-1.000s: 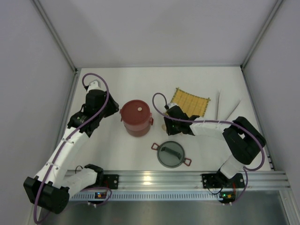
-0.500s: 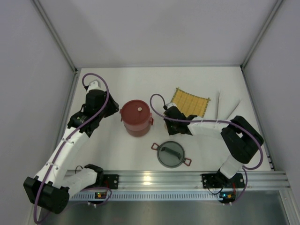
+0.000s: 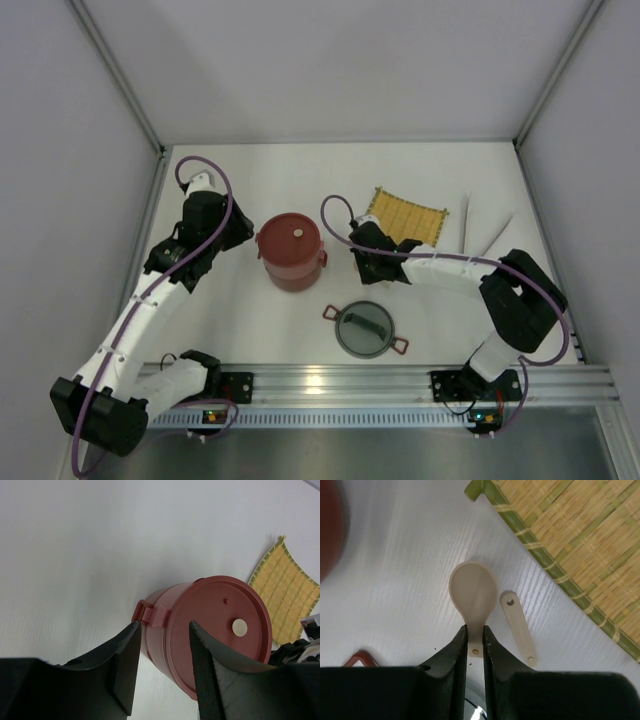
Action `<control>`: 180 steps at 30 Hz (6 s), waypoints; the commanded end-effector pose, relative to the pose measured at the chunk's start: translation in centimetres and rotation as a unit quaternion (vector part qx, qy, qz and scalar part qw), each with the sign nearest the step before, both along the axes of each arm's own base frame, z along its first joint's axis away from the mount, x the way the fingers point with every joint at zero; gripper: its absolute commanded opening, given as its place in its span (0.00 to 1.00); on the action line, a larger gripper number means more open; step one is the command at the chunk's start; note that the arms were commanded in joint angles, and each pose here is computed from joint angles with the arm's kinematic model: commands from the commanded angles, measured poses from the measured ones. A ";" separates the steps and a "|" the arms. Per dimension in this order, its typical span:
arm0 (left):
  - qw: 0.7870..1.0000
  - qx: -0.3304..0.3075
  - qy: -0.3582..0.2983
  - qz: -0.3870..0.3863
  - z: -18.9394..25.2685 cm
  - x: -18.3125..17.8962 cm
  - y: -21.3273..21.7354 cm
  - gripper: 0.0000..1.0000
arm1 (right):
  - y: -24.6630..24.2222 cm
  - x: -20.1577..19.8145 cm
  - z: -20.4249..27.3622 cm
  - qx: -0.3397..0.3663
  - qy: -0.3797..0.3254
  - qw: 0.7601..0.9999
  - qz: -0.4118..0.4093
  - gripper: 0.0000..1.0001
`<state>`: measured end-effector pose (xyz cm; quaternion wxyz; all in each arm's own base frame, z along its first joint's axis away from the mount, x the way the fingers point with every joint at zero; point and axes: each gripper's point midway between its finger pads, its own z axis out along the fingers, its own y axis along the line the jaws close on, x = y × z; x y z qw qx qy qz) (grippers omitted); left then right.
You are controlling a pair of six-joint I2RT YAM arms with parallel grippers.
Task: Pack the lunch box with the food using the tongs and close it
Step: Pick up the utensils from the center of the board, then place the utensils in the packing box, then pick up the utensils from the center of the board.
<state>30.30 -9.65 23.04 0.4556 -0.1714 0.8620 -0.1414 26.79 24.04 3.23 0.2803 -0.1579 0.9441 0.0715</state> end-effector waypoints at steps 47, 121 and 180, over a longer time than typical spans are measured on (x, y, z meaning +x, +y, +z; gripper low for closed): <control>1.000 -0.011 -0.022 -0.003 1.9 0.0 -0.2 0.48 | 17.9 1.4 20.4 0.149 -0.114 0.979 0.085 0.09; 0.999 -0.014 -0.032 -0.007 3.0 -0.2 -0.2 0.49 | -1.7 0.9 5.6 0.061 -0.092 0.989 -0.101 0.37; 0.999 -0.013 -0.035 -0.007 3.4 -0.2 -0.2 0.49 | -3.1 2.1 -0.8 0.032 -0.028 0.994 -0.100 0.31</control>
